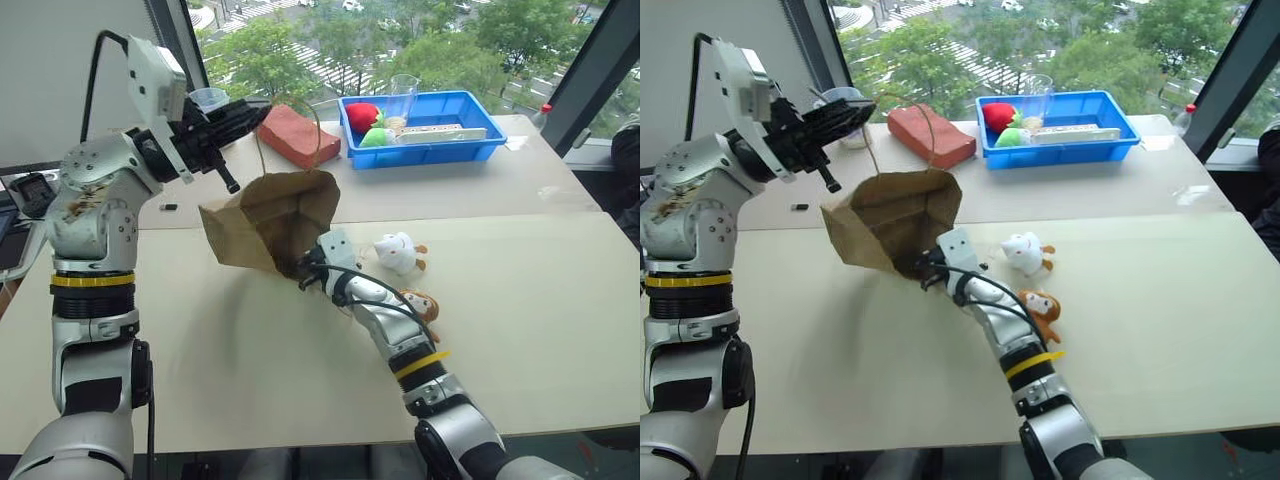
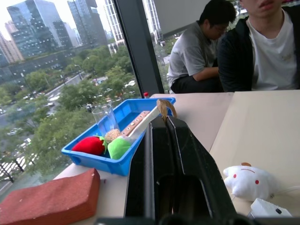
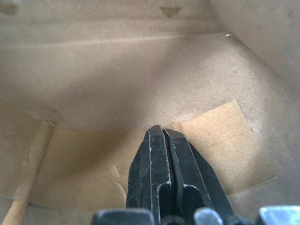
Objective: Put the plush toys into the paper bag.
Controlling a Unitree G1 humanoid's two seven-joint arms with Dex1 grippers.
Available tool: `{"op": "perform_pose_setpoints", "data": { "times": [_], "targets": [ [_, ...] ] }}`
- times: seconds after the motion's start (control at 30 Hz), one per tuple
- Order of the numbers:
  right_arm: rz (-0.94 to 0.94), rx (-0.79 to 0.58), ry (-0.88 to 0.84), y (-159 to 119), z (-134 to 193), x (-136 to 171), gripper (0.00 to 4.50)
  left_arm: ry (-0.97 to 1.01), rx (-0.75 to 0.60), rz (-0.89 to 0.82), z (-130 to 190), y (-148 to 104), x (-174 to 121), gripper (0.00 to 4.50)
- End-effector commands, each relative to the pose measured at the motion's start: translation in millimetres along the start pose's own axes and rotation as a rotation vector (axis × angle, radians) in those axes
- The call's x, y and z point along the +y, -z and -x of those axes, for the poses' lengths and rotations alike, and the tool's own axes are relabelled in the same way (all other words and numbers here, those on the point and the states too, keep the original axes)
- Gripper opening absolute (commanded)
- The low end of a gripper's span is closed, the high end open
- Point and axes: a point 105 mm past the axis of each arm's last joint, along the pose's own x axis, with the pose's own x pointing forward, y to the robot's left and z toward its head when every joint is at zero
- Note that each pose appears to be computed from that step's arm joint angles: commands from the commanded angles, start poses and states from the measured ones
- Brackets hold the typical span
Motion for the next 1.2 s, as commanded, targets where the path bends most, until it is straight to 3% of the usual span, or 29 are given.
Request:
{"op": "perform_pose_setpoints", "data": {
  "times": [0.03,0.23,0.57,0.9,1.13,1.2],
  "targets": [
    [-0.016,0.051,0.059,14,1,-14,0.05,-0.042,-0.039,-0.049,8,-19,0,0.0],
    [0.002,0.063,0.041,16,1,-13,0.05,-0.105,-0.018,-0.085,18,-15,3,0.0],
    [-0.008,0.121,0.051,32,7,-16,0.05,-0.265,-0.148,-0.209,15,-44,27,0.0],
    [-0.003,0.074,0.053,21,8,-19,0.05,-0.117,0.001,-0.107,14,5,-5,0.0],
    [0.01,-0.174,-0.18,-40,26,6,0.05,-0.01,0.092,-0.063,17,34,-24,0.0],
    [0.014,-0.191,-0.251,-45,38,11,0.61,0.013,0.101,-0.057,16,39,-27,0.0]
  ]
}}
